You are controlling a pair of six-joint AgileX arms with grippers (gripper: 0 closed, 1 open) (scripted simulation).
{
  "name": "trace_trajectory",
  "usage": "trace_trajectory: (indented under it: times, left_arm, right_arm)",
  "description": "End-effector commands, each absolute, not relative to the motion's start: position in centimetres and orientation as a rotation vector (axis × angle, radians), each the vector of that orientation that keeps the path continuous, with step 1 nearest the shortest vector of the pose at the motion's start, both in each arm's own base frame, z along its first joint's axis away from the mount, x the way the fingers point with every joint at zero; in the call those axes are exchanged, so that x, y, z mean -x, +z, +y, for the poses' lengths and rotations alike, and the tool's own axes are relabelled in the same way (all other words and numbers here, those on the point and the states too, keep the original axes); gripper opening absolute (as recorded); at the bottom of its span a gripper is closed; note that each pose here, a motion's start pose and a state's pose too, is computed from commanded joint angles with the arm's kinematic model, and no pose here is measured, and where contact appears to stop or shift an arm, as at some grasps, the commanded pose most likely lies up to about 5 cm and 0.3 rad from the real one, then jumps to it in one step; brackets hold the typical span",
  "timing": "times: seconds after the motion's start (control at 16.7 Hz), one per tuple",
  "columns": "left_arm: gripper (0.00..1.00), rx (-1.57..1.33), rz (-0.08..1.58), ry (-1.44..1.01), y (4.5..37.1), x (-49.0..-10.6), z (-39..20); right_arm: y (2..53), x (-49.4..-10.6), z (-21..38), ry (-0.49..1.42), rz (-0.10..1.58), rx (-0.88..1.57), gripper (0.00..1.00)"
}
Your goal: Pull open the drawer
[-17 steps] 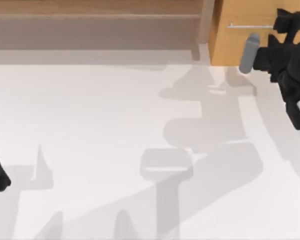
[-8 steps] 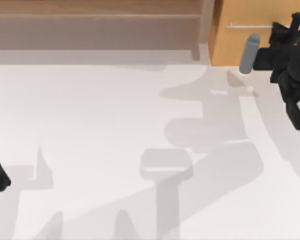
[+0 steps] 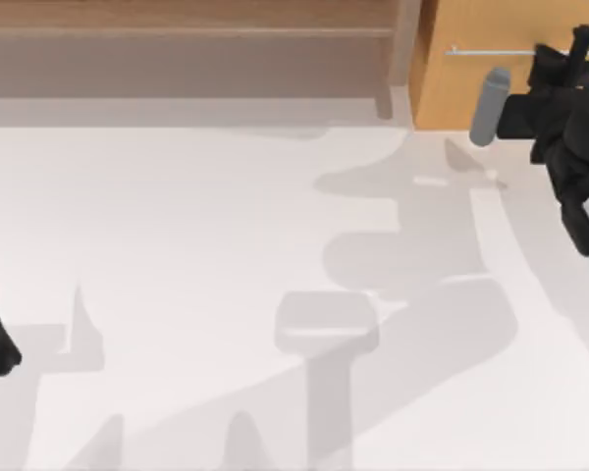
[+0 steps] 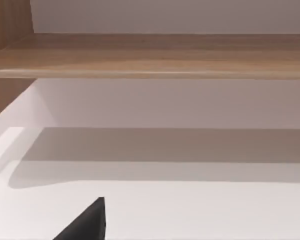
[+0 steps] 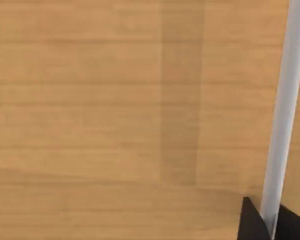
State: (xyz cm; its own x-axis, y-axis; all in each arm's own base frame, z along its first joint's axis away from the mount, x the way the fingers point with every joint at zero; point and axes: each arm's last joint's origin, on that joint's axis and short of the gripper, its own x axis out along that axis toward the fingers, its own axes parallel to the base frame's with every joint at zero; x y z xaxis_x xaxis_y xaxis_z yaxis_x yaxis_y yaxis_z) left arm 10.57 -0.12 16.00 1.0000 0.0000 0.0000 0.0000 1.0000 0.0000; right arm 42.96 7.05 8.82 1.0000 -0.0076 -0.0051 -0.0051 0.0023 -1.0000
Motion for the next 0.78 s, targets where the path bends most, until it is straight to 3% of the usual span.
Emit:
trace_trajectory:
  times: [0.54, 0.78]
  left_arm:
    - [1.0, 0.0, 0.0, 0.0, 16.0, -10.6, -0.1]
    - [1.0, 0.0, 0.0, 0.0, 16.0, -10.6, -0.1]
  right_arm:
    - [8.8, -37.4, 7.1, -0.003, 0.012, 1.567, 0.0]
    - [8.8, -36.7, 7.1, -0.002, 0.01, 1.569, 0.0]
